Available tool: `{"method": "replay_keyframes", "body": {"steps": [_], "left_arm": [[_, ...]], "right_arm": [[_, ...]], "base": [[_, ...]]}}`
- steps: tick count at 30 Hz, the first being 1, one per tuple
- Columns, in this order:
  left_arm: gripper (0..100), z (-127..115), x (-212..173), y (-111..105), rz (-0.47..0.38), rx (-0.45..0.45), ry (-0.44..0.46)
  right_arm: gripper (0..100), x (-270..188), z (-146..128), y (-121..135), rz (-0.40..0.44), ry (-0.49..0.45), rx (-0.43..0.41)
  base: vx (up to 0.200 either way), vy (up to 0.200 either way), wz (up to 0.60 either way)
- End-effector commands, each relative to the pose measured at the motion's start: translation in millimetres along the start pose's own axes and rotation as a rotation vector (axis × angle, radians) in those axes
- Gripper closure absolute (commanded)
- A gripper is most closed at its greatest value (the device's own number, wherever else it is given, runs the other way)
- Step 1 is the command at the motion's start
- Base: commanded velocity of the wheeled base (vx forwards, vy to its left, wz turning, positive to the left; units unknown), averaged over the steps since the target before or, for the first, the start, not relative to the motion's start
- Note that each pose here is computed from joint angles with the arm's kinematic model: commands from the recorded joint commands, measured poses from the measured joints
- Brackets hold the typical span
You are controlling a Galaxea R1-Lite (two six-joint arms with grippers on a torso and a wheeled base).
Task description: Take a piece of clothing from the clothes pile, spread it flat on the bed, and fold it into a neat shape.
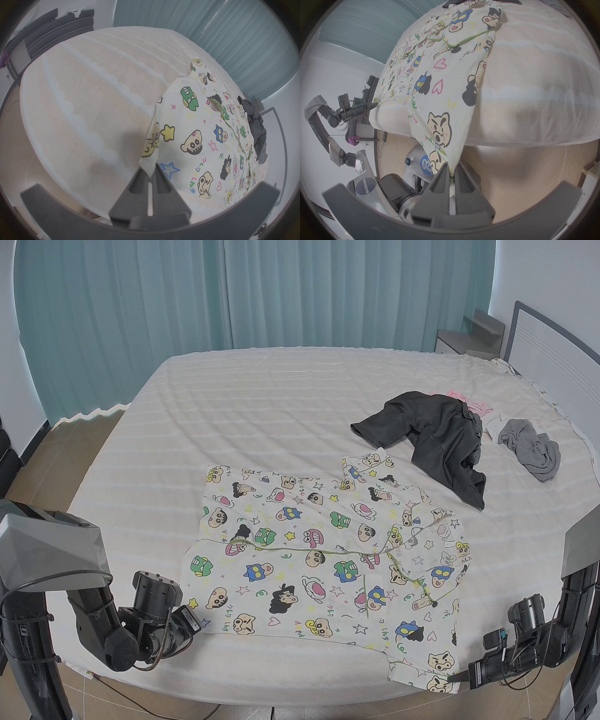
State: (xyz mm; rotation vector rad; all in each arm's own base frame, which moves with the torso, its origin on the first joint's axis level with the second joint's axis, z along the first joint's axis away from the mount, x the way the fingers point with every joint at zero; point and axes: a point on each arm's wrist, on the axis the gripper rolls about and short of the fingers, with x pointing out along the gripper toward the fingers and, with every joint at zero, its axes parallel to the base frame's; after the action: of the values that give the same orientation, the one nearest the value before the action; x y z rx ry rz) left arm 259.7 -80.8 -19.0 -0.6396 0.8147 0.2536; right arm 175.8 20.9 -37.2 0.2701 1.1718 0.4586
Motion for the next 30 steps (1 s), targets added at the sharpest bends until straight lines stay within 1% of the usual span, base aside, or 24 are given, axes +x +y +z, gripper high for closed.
{"method": "replay_keyframes", "body": {"steps": [1,8,11,18,22,30], "left_arm": [[100,-3,-14,6,0.007,0.013,0.010],[100,-13,-22,16,0.038,0.034,0.044],[100,-20,-27,20,0.053,0.052,0.070],[100,-34,-33,23,0.065,0.091,0.109],[100,-36,-36,26,0.077,0.096,0.114],[100,-39,-40,34,0.111,0.104,0.126]], "right_arm": [[100,-10,-1,3,0.000,-0.017,0.000],[100,-11,-3,3,-0.001,-0.003,0.009],[100,-11,-4,3,-0.002,0.006,0.014],[100,-13,-9,4,-0.005,0.042,0.035],[100,-15,-11,5,-0.005,0.059,0.042],[100,-15,-11,5,-0.007,0.061,0.043]], "base": [[0.000,0.000,0.00],[0.000,0.000,0.00],[0.000,0.000,0.00],[0.000,0.000,0.00],[0.000,0.000,0.00],[0.000,0.000,0.00]]}}
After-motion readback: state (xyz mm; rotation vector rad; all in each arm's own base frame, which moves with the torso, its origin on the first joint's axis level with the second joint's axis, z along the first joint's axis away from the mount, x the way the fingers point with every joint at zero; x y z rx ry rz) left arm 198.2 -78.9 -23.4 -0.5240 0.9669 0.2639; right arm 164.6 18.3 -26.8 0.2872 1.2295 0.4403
